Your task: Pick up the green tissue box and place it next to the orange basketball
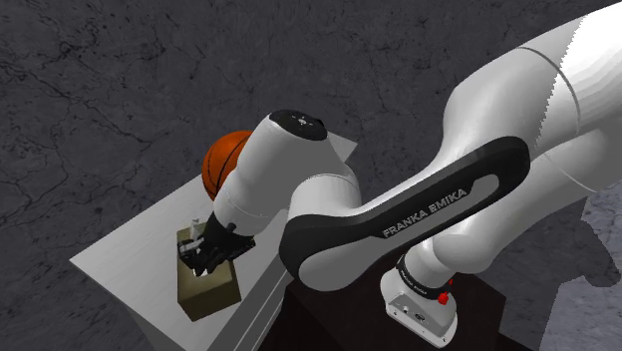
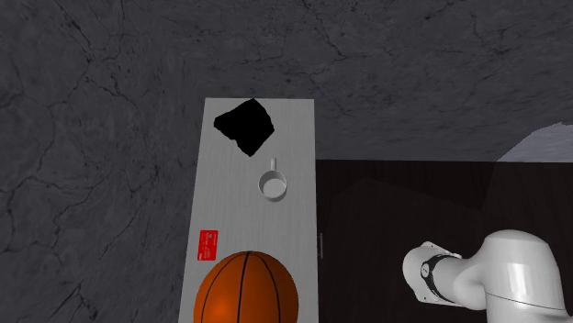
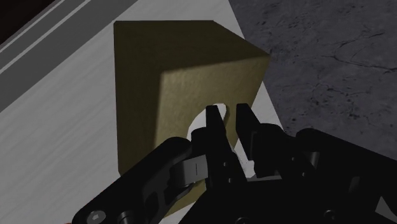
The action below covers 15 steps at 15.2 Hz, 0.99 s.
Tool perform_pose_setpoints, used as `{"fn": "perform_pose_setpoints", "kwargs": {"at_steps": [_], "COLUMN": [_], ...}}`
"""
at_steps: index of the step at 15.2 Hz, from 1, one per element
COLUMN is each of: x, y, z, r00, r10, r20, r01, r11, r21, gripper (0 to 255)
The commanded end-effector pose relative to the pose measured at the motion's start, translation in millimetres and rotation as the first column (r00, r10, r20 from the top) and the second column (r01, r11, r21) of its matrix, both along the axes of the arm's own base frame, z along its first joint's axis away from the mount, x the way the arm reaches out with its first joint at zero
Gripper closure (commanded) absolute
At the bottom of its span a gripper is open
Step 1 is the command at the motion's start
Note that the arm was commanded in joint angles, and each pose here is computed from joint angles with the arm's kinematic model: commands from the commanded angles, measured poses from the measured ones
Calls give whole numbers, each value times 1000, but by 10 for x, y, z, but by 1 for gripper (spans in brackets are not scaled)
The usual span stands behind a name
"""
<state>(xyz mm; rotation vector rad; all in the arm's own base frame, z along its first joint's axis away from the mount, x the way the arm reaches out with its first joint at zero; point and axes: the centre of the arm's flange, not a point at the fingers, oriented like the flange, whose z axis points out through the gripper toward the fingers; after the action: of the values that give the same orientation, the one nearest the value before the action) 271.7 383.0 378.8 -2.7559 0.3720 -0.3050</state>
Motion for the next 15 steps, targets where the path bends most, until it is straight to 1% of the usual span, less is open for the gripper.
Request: {"fn": "perform_pose_setpoints", "kwargs": {"at_steps": [1,8,9,14,15], "x": [-2,-2,-2,-2,-35], "y": [2,2,2,2,-38], "z": [-60,-60,-60,-60,61], "r00": [1000,1000,1000,1000,1000], "r10": [-2,-2,-2,-2,-2], "r20": [-1,-1,-1,-1,-1], "r01": [2,2,2,2,2], "r11": [1000,1000,1000,1000,1000], "r21": [0,0,0,0,0], "gripper": [255,255,0,0,0]}}
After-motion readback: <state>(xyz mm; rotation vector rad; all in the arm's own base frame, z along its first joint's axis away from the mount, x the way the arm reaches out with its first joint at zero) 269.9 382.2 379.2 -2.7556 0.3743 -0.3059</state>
